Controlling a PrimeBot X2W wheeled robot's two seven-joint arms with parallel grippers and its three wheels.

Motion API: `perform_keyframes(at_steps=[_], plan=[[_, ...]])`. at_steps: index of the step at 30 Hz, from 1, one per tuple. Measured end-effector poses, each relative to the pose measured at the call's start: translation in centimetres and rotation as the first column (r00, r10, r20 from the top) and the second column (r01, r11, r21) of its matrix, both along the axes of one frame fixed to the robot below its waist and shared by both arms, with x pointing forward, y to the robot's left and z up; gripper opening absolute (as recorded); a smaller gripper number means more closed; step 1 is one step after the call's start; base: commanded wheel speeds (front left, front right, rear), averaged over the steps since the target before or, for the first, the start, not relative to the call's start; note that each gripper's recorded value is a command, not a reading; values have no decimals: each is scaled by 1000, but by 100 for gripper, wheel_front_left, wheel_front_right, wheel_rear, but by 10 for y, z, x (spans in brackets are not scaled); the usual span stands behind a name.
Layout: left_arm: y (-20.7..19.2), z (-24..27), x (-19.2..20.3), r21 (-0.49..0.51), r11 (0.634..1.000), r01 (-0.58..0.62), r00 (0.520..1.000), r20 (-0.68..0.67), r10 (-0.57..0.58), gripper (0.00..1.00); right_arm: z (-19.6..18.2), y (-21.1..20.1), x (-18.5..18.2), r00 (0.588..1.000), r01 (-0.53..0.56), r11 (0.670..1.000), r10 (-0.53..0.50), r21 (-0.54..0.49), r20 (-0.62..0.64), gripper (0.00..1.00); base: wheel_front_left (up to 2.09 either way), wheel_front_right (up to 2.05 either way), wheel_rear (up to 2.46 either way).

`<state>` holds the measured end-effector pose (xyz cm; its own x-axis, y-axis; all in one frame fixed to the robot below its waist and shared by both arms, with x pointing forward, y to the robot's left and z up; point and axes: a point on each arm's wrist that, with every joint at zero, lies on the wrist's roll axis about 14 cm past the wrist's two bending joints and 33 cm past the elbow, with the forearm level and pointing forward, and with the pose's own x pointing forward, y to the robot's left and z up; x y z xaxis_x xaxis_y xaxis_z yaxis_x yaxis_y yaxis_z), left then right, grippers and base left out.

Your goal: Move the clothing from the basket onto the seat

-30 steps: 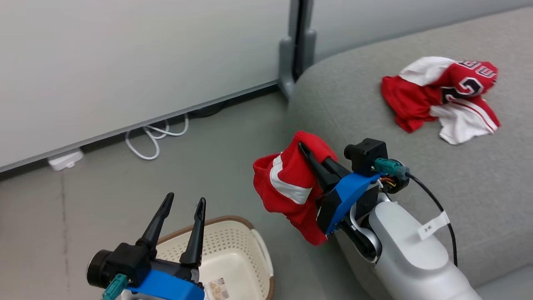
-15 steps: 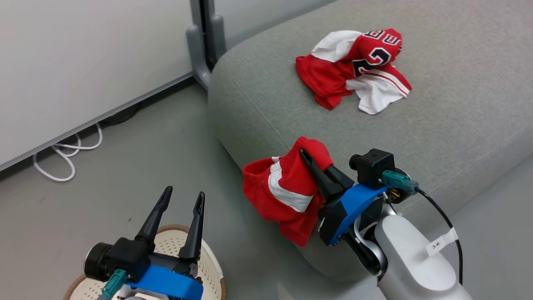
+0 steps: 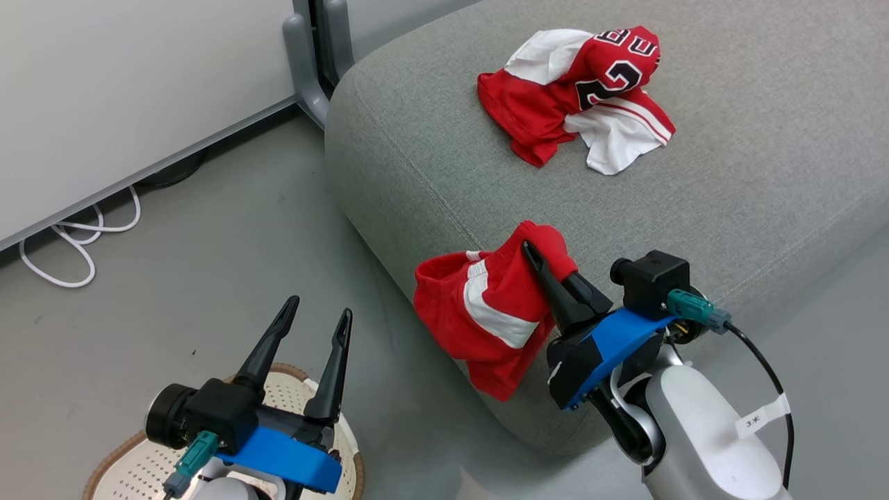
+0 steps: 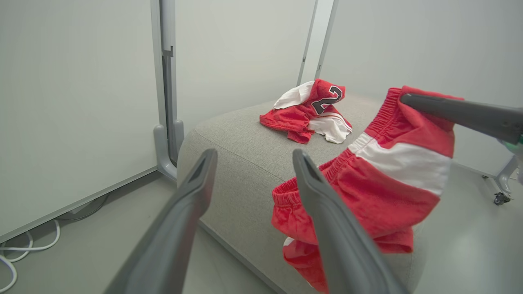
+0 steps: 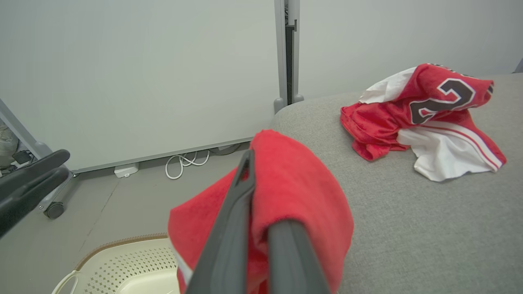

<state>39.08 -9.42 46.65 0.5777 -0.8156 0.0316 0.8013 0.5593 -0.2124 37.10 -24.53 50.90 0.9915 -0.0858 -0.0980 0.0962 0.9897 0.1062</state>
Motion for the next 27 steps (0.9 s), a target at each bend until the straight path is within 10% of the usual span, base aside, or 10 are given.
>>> perform_keyframes(at_steps=[12, 27], plan=[[7, -5, 20, -20, 999, -27, 1000, 15, 27, 100, 37, -21, 47, 999, -9, 998, 11, -62, 35, 0, 0, 0, 0], [29, -34, 70, -73, 992, -101, 995, 12, 102, 100, 150, -143, 150, 971, 198, 954, -160, -227, 178, 0, 0, 0, 0]])
